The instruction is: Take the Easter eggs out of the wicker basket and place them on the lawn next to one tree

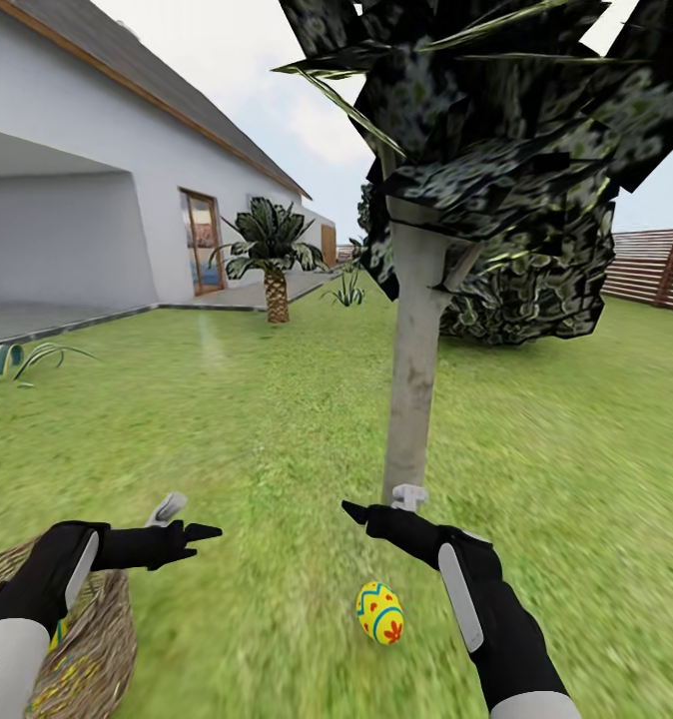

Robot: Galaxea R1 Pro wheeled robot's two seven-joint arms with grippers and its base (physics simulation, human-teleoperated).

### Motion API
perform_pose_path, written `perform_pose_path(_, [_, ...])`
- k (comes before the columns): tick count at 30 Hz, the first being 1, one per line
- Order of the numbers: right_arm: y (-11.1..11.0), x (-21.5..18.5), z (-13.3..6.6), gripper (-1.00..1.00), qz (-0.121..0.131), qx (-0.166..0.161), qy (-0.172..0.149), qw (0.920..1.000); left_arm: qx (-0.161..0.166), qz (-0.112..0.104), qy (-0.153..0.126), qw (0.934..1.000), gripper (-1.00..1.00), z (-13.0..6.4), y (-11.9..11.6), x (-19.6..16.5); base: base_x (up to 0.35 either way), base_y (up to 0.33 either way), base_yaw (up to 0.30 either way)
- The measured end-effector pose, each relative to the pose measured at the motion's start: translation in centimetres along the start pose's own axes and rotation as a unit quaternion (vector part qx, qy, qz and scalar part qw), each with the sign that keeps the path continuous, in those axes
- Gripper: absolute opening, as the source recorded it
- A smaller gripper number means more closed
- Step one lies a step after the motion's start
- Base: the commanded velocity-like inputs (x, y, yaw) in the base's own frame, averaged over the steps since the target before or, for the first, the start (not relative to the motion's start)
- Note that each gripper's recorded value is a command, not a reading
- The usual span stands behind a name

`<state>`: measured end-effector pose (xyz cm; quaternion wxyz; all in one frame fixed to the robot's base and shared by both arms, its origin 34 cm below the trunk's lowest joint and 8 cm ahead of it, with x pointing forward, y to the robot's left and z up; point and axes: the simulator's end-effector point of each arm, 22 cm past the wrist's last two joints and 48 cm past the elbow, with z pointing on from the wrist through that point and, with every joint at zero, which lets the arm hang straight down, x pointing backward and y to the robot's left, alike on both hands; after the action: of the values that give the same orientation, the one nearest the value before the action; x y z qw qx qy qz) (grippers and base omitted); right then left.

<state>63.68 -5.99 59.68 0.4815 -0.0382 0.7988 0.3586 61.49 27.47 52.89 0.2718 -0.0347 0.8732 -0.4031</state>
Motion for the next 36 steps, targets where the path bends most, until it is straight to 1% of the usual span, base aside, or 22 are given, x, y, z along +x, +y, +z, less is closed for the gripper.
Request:
perform_pose_path(4, [0.6, -1.1, -0.4, 1.00, -0.009, -0.003, -0.015, 0.9998, 0.002, 0.005, -0.005, 1.0000, 1.00, -0.5, -0.6, -0.4, 0.000, 0.000, 0.047])
perform_pose_path(9, [1.3, -1.9, -0.8, 1.00, -0.016, -0.005, -0.024, 0.9996, 0.005, 0.012, -0.011, 0.9999, 1.00, -1.1, -1.4, -0.8, 0.000, 0.000, 0.158])
perform_pose_path(18, [1.1, -1.7, -0.7, 1.00, -0.015, -0.005, -0.023, 0.9996, 0.004, 0.010, -0.010, 0.9999, 1.00, -0.9, -1.2, -0.7, 0.000, 0.000, 0.199])
perform_pose_path(28, [2.4, -3.2, -1.6, 1.00, -0.026, -0.010, -0.036, 0.9990, 0.009, 0.022, -0.022, 0.9995, 1.00, -2.1, -2.7, -1.4, 0.000, 0.000, 0.198])
perform_pose_path(36, [3.1, -4.7, -1.6, 1.00, -0.025, -0.009, -0.034, 0.9990, 0.009, 0.021, -0.020, 0.9995, 1.00, -2.7, -3.8, -2.6, 0.000, 0.000, 0.107])
